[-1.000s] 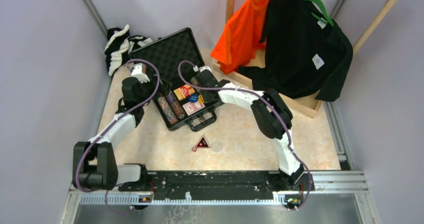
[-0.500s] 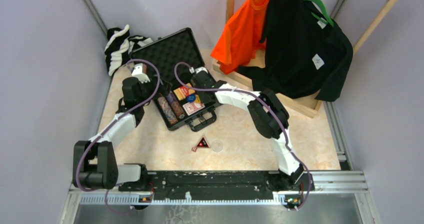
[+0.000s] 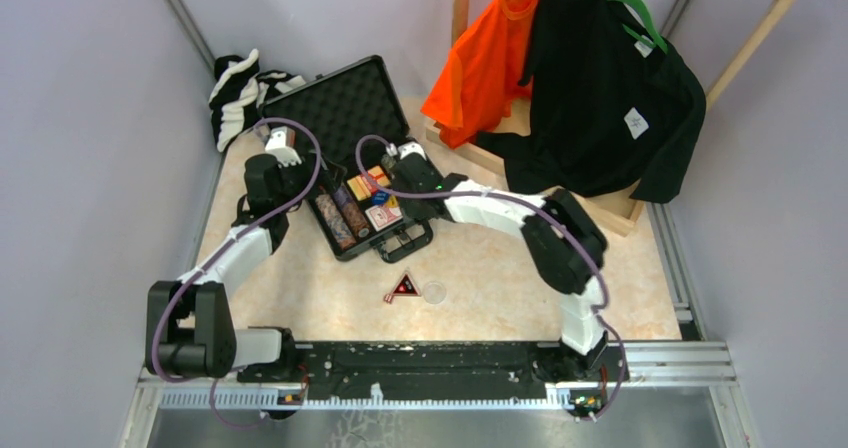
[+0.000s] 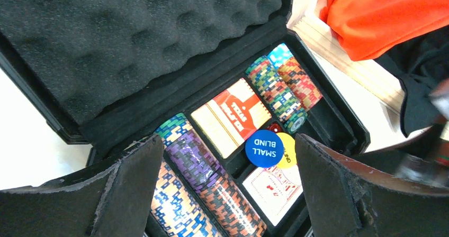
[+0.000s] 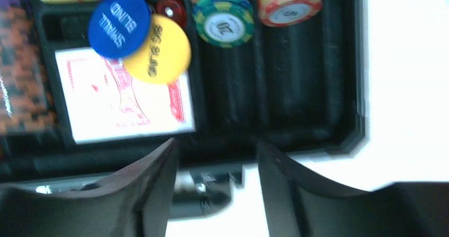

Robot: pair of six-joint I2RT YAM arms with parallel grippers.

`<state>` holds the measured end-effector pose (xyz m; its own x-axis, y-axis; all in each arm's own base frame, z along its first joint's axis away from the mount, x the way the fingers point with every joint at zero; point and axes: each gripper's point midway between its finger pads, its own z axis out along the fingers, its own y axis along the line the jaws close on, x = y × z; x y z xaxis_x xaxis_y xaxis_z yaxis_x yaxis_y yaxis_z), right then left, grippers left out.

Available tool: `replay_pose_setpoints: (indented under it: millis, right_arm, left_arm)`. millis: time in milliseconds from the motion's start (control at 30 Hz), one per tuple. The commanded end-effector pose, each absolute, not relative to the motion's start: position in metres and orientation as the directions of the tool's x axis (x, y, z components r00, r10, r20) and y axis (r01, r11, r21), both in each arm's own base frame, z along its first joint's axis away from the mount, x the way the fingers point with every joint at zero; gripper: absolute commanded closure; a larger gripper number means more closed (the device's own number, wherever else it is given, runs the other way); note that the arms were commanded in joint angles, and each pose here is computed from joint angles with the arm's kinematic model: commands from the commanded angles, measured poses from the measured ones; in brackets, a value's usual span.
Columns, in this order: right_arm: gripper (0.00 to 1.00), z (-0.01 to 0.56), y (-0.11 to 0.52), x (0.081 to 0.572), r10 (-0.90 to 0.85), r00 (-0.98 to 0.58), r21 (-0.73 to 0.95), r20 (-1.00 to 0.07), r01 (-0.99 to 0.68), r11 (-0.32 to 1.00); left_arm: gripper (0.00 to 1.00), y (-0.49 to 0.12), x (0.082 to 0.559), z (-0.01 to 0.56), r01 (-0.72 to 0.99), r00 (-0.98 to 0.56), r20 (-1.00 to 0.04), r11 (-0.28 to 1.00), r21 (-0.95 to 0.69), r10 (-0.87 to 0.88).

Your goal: Pack up texas hold em set

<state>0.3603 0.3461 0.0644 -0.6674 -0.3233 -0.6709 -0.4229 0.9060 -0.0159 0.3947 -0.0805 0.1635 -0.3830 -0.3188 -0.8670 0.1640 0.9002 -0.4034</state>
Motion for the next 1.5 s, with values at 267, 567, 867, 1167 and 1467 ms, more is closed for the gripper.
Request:
replay_pose_setpoints:
  millis: [267,567,867,1167,1467]
  right_arm:
    - [0.27,0.154,0.298,0.265,-0.299,-0.534,-0.014,-0.791,-0.472,0.881]
    - [0.16,0.071,0.292,0.187,-0.37,-0.67,0.055,-0.643,-0.522,0.851]
    - [0.14,0.041,0.311,0.168,-0.437,-0.679,0.061,-0.59,-0.578,0.814]
    - [0.26,0.021,0.311,0.159,-0.46,-0.692,0.054,-0.557,-0.583,0.811]
    - [0.48,0.029,0.31,0.158,-0.453,-0.695,0.025,-0.558,-0.56,0.828]
  left_arm:
    - [0.02,-0.095,0.39,0.187,0.251,-0.354,-0.872,0.863,-0.438,-0.34]
    - [0.03,-0.109,0.381,0.195,0.286,-0.356,-0.876,0.854,-0.434,-0.326]
    - [0.03,-0.109,0.376,0.198,0.288,-0.348,-0.885,0.863,-0.416,-0.311]
    - [0.03,-0.106,0.375,0.199,0.285,-0.334,-0.892,0.87,-0.403,-0.304]
    - [0.03,-0.107,0.377,0.196,0.287,-0.34,-0.891,0.869,-0.404,-0.302]
